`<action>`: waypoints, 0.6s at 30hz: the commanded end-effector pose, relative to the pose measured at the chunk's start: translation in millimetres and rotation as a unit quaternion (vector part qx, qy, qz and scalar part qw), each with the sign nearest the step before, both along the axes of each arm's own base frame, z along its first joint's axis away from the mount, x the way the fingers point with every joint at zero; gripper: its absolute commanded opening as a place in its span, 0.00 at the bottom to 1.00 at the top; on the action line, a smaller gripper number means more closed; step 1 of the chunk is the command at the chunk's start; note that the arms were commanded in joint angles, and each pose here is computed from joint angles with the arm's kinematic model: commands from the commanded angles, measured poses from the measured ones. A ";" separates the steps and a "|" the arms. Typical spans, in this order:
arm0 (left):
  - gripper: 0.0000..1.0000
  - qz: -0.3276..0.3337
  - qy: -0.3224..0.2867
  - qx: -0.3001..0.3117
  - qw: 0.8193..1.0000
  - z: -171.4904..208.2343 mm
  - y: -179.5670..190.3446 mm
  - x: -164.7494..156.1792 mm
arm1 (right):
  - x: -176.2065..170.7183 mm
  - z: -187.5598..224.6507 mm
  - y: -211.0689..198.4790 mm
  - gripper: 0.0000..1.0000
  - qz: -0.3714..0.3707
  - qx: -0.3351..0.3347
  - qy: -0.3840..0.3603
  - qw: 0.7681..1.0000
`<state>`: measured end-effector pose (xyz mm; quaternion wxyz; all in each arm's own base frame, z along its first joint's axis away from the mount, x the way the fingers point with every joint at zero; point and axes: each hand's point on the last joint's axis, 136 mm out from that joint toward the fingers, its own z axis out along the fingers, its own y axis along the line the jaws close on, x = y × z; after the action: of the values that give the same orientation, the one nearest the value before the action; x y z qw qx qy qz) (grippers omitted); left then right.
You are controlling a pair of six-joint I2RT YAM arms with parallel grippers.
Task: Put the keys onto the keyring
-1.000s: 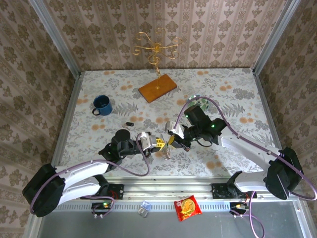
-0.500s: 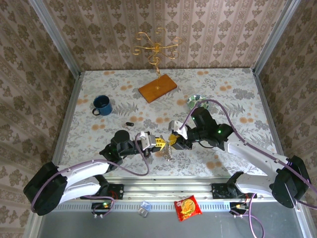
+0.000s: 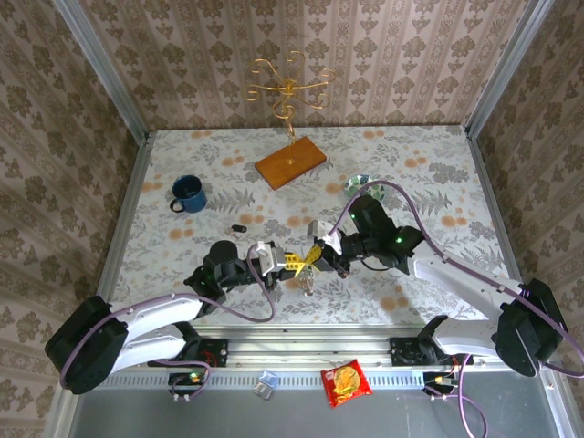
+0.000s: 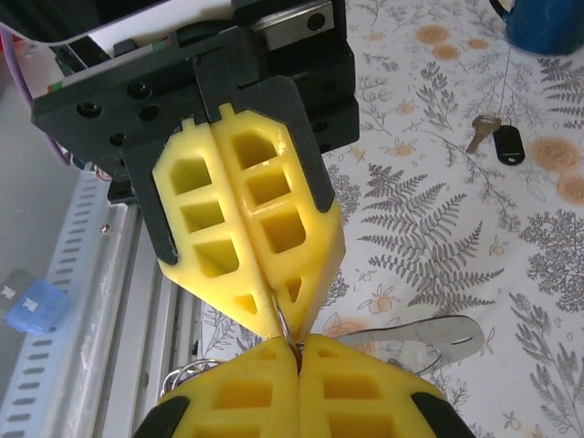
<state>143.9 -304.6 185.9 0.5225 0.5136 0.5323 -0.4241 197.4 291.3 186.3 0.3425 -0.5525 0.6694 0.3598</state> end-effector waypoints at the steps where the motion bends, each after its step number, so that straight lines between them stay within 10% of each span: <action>1: 0.14 0.016 -0.014 -0.024 0.999 13.4 0.9 4.2 | 1.9 11.7 4.3 0.00 0.012 0.012 -0.011 1.000; 5: 0.31 0.039 -0.017 -0.004 0.999 10.4 5.3 9.7 | 1.7 9.4 0.3 0.00 0.018 -0.024 -0.025 0.999; 18: 0.22 0.023 -0.026 0.071 0.997 2.0 5.7 7.7 | -7.1 -2.8 -0.8 0.00 0.070 -0.155 -0.073 0.983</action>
<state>152.4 -296.9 186.6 0.5146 0.5311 0.5632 -0.3687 193.0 293.8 184.2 0.2910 -0.6437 0.6578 0.2613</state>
